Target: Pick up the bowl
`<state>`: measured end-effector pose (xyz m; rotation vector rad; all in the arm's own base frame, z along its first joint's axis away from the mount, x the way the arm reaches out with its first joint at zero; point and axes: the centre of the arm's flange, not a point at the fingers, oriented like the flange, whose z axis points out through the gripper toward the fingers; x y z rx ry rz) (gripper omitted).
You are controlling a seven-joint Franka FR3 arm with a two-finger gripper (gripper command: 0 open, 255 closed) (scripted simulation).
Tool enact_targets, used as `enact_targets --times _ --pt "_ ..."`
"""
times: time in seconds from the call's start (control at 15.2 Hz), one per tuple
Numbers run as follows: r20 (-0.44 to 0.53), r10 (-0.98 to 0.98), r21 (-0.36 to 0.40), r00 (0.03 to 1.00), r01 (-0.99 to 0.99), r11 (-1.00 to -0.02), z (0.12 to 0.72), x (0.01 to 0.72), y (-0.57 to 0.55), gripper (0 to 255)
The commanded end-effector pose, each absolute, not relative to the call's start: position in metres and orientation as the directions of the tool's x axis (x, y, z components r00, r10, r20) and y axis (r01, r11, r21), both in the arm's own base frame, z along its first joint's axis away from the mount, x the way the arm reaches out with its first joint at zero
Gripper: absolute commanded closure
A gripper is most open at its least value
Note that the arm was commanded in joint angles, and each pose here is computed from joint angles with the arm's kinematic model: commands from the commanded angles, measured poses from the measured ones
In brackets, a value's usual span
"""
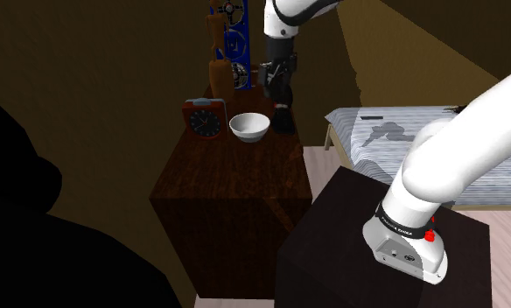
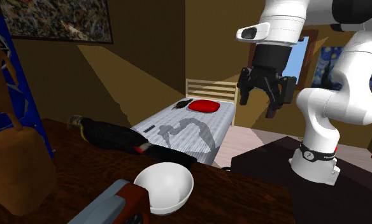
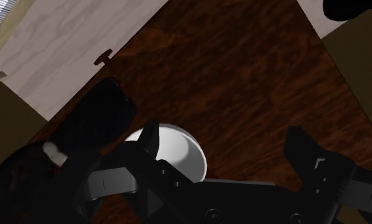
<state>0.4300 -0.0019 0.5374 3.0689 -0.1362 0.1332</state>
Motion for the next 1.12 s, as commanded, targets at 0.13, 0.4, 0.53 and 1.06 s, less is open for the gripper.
enact_targets --times 0.13,0.4,0.53,1.06 --pt "0.083 -0.077 0.074 0.994 -0.083 -0.994 0.504 0.472 -0.004 0" --pt "0.076 -0.069 0.085 0.995 -0.076 -0.994 0.469 0.513 -0.007 0" --pt "0.072 -0.065 0.09 0.995 -0.072 -0.993 0.452 0.533 -0.009 0" --pt "0.057 -0.05 0.112 0.997 -0.056 -0.992 0.381 0.614 -0.015 0"
